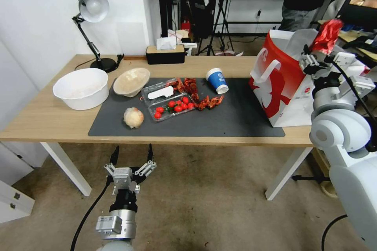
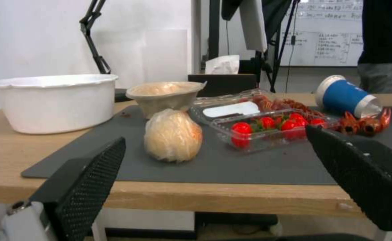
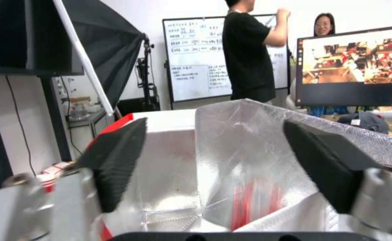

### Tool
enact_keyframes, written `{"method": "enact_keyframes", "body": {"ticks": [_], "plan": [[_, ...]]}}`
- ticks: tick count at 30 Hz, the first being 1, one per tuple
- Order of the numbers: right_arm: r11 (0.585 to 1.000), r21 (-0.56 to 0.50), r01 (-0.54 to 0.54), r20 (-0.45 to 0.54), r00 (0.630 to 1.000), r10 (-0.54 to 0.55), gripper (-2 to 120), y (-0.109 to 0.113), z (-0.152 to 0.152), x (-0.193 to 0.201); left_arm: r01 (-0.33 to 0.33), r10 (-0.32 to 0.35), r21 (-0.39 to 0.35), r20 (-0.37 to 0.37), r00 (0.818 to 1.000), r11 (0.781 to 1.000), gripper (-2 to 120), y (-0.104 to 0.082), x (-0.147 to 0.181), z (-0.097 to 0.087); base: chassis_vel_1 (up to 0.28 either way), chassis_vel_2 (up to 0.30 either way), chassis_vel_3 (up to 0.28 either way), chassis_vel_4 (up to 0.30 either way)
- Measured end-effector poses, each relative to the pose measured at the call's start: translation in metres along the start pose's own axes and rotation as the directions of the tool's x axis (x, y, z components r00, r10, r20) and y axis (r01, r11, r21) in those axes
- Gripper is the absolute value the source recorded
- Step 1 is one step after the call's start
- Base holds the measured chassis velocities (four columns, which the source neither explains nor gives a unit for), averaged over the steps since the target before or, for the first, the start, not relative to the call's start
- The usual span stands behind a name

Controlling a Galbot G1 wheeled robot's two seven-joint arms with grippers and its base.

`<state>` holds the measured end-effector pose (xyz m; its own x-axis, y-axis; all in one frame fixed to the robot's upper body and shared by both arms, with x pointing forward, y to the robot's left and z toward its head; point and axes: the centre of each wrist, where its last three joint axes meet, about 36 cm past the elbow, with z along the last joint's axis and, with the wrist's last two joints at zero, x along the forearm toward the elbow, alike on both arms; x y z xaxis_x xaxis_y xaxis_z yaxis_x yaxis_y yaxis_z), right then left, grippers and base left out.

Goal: Pick up the trash from the table and place it into the takeout bag.

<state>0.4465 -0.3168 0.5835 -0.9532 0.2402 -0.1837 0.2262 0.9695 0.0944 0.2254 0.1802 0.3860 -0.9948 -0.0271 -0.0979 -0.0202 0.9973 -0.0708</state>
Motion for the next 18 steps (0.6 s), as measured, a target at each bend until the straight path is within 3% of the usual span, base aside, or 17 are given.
{"method": "enact_keyframes", "body": {"ticks": [2,5,18], "plan": [[1.0,0.0,0.0,0.0,1.0,0.0,84,-0.0001,0.0,-0.0002,0.0,0.0,0.0,0.0,1.0,1.0,100,0.0001,0.0,-0.0002,0.0,0.0,0.0,0.0],[1.0,0.003,0.004,0.009,1.0,-0.004,99,0.0002,-0.0022,-0.0011,0.003,-0.003,-0.001,-0.002,1.0,1.0,100,0.0009,0.0021,-0.0012,0.0,0.0,0.0,0.0],[0.999,0.0,0.039,0.021,0.999,-0.039,100,0.0038,-0.0057,0.0057,0.006,-0.006,0.004,0.002,1.0,1.0,100,0.0,0.0019,-0.0026,0.0,0.0,0.0,0.0]]}}
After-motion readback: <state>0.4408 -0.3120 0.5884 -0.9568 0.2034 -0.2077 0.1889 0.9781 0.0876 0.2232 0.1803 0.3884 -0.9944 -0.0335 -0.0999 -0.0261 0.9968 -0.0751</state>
